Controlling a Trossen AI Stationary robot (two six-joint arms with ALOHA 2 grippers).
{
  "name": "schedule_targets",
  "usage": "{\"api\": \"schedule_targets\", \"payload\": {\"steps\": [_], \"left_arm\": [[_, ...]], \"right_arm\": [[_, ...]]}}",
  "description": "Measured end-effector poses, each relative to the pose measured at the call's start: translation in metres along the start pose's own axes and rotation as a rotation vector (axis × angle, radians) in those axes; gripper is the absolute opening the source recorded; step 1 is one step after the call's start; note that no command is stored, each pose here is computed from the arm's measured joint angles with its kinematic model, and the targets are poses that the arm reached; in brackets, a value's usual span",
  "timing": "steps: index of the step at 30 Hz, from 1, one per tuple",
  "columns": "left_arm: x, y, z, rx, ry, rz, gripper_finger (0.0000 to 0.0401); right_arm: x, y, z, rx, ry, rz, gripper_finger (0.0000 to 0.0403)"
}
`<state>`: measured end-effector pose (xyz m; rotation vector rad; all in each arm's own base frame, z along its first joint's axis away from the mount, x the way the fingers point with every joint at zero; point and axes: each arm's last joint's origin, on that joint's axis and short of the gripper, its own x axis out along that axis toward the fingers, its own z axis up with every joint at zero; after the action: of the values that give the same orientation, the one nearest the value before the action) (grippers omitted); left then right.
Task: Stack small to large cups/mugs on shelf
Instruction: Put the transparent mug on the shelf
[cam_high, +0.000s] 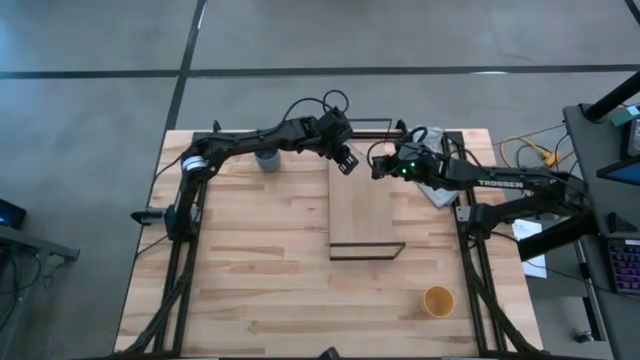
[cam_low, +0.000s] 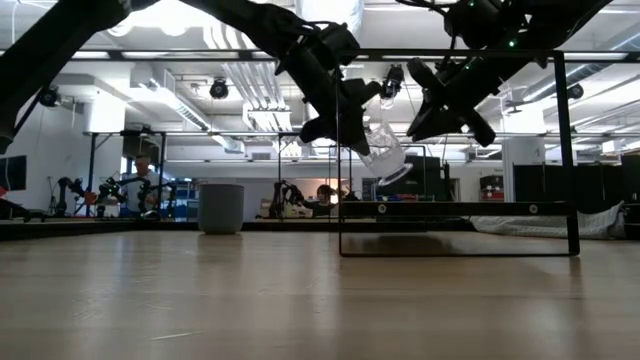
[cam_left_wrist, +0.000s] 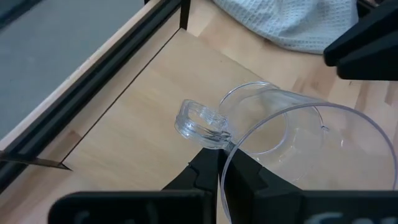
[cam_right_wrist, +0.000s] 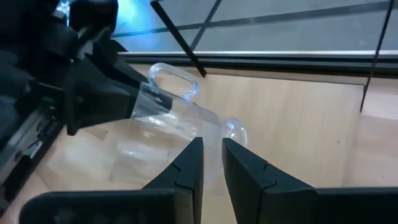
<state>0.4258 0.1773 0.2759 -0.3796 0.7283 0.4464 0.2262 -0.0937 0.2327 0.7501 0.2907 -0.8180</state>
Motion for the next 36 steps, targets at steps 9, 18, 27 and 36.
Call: {"api": "schedule_targets", "payload": {"steps": [9,18,27,36], "left_arm": [[0.007,0.003,-0.002,-0.027,0.007,0.027,0.0000],[0.007,0.003,-0.002,-0.026,0.003,0.035,0.0000],[0.008,0.005,-0.003,-0.029,0.006,0.049,0.0000],[0.007,0.010,-0.001,-0.036,-0.002,0.056,0.0000]], "right_arm": [[0.010,-0.001,-0.005,0.008,0.035,-0.005,0.0054],[0.029,-0.005,-0.019,0.006,0.113,-0.041,0.0054],[0.034,-0.003,-0.017,0.016,0.073,-0.028,0.0054],[0.036,-0.006,-0.016,0.020,0.073,-0.046,0.0054]]}}
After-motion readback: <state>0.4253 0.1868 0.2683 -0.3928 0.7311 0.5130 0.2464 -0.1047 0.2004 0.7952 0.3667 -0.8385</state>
